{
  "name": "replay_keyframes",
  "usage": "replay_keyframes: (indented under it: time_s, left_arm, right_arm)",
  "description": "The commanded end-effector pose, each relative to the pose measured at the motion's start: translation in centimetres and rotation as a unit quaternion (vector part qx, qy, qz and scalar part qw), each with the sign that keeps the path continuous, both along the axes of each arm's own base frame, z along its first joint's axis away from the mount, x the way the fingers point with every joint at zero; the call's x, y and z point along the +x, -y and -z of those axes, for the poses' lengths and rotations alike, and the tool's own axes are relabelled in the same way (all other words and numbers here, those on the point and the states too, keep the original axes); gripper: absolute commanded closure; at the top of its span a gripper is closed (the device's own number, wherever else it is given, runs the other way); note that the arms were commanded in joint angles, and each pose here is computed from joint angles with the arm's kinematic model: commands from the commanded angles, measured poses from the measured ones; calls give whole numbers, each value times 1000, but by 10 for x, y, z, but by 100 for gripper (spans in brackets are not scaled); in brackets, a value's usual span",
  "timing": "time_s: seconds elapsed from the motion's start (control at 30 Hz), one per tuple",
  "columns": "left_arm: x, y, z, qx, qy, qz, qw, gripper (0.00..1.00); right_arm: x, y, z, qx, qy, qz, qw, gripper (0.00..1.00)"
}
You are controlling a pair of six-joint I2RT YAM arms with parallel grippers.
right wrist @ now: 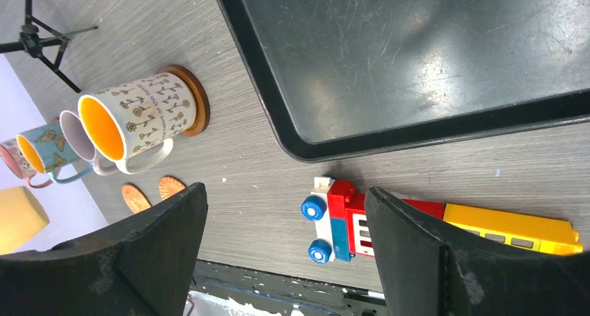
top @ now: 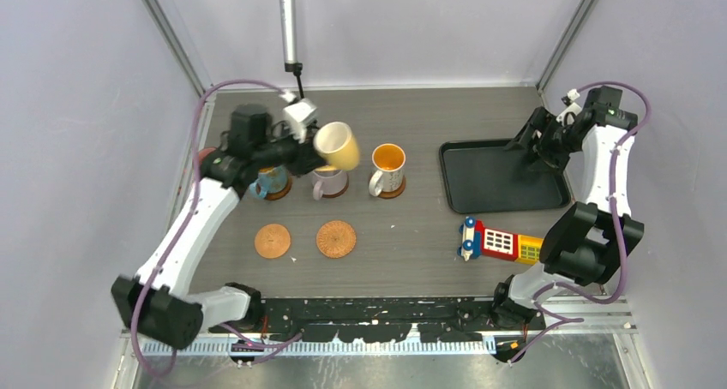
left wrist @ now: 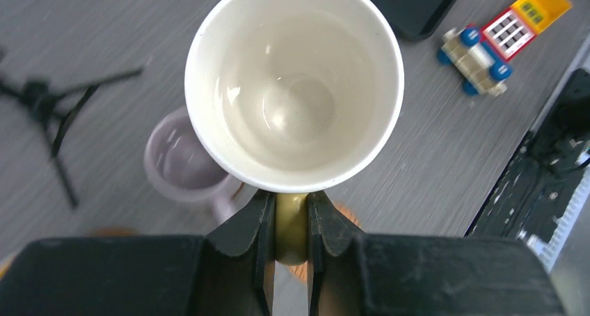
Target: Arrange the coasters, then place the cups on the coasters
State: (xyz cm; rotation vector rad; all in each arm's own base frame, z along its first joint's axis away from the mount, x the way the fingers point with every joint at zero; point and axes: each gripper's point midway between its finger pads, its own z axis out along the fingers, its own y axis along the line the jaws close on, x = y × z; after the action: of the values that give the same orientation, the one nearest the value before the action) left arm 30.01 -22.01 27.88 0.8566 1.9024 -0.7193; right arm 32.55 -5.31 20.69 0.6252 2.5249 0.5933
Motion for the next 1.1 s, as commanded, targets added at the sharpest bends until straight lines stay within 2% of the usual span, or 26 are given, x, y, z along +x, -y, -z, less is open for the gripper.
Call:
replay_keyframes:
  time_s: [0.0, 0.13, 0.33, 0.47, 0.87, 1.07]
  left_arm:
    - [-40, -55, -16, -2, 52, 22, 998, 100]
    - [-60, -112, 10, 40, 48, -10, 998, 100]
    - [-93, -165, 53, 87, 31, -28, 995, 100]
    - [-103, -183, 73, 109, 17, -16, 994, 100]
    - [-113, -203, 131, 170, 14, -8, 985, 100]
    - [-104, -219, 142, 186, -7, -65, 980, 100]
  right_arm:
    - [12, -1, -10, -26, 10, -12, 1000, 13]
    - [18, -6, -8, -38, 8, -25, 999, 13]
    - [20, -9, 1, -53, -2, -37, 998, 13]
    - [16, -8, 3, -64, -4, -41, 997, 13]
    - [9, -6, -1, -82, -1, -41, 996, 13]
    - [6, -6, -2, -84, -1, -42, 996, 12]
